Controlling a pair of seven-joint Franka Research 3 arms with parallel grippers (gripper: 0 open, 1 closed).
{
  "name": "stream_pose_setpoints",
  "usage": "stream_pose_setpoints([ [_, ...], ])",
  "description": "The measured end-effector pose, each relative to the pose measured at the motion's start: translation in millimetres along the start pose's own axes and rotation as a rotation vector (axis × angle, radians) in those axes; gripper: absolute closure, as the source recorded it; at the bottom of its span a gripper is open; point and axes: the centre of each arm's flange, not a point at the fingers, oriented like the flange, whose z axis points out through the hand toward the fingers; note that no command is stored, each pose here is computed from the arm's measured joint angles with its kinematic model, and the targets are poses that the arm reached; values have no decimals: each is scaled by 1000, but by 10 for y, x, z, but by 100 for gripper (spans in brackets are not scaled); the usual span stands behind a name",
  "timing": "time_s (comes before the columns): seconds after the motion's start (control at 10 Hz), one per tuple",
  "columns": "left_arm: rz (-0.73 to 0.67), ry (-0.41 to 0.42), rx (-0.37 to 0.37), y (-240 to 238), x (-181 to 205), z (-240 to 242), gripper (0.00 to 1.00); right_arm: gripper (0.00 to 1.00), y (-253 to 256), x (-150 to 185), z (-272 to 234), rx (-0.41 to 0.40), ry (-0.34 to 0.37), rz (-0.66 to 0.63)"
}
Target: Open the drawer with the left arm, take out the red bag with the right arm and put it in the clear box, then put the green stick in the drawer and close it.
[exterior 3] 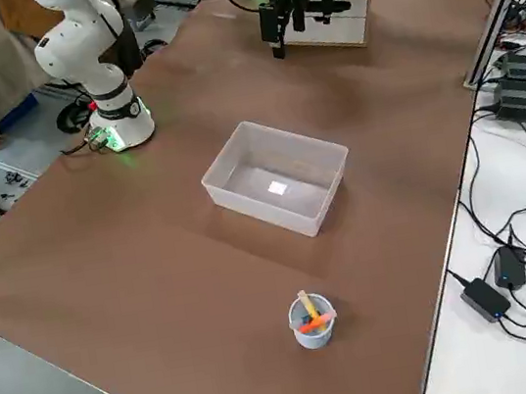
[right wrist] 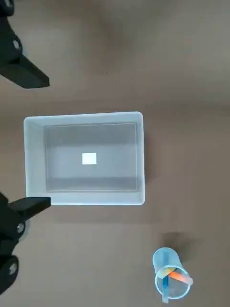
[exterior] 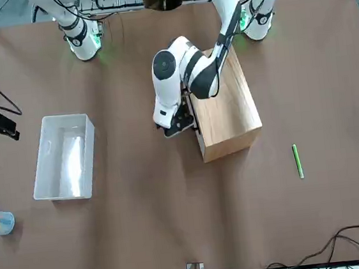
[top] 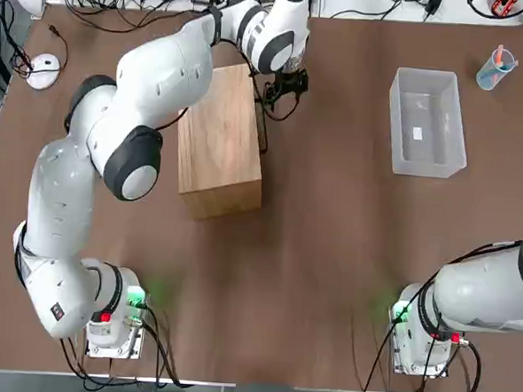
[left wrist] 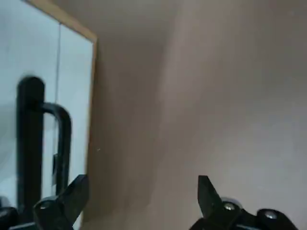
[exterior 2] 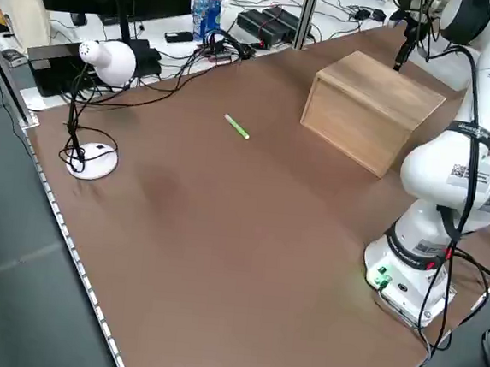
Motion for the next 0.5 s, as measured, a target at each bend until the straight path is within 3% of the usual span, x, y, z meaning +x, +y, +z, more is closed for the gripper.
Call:
stream_pose_setpoints([
  [0.2,2,-8,62,-67,4,10,0,0,0,2,6,0,-1,0],
  [0.5,10,-1,88,-86,-5,41,0,0,-5,1,11,0,-3,-1],
])
